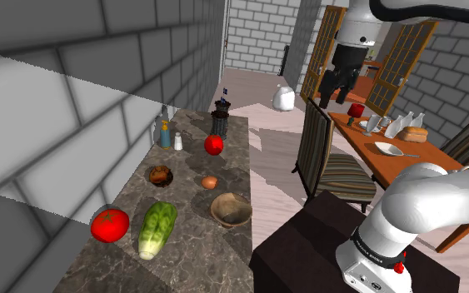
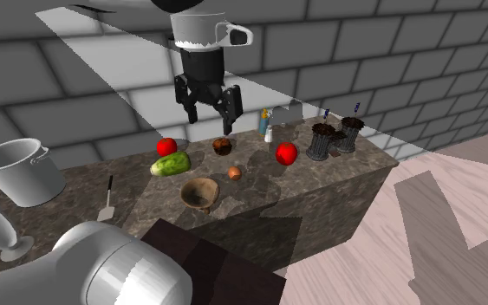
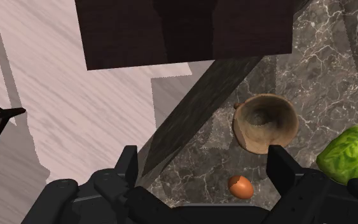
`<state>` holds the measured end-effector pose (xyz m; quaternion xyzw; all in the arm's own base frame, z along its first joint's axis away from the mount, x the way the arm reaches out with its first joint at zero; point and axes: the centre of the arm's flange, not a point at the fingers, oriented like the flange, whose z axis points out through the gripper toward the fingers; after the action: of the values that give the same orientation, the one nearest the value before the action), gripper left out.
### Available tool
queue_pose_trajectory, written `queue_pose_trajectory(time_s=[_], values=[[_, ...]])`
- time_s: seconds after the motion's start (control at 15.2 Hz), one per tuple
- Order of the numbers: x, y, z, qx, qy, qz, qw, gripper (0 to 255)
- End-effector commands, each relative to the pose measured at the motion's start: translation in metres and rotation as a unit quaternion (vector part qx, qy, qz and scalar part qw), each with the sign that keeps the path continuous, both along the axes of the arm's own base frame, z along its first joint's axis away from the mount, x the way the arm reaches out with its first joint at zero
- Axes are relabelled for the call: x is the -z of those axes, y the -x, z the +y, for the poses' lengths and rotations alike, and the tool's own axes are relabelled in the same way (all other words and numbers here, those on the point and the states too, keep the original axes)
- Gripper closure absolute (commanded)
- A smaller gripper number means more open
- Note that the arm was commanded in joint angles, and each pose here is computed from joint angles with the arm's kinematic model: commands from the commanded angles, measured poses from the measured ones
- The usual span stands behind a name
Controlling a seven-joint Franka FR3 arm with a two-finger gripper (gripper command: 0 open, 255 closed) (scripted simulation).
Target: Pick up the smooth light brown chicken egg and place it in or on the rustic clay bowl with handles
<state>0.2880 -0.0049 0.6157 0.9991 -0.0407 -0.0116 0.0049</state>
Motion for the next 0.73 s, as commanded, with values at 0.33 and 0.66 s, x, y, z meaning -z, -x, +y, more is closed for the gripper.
queue_pose_trajectory(time_s=[0.33,0.66], values=[[0.056,-0.033,-0.007,-0.024,-0.016,-0.008,0.9996,0],[0.111,-0.067,-0.010,-0.047,-0.033,-0.015,0.9982,0]])
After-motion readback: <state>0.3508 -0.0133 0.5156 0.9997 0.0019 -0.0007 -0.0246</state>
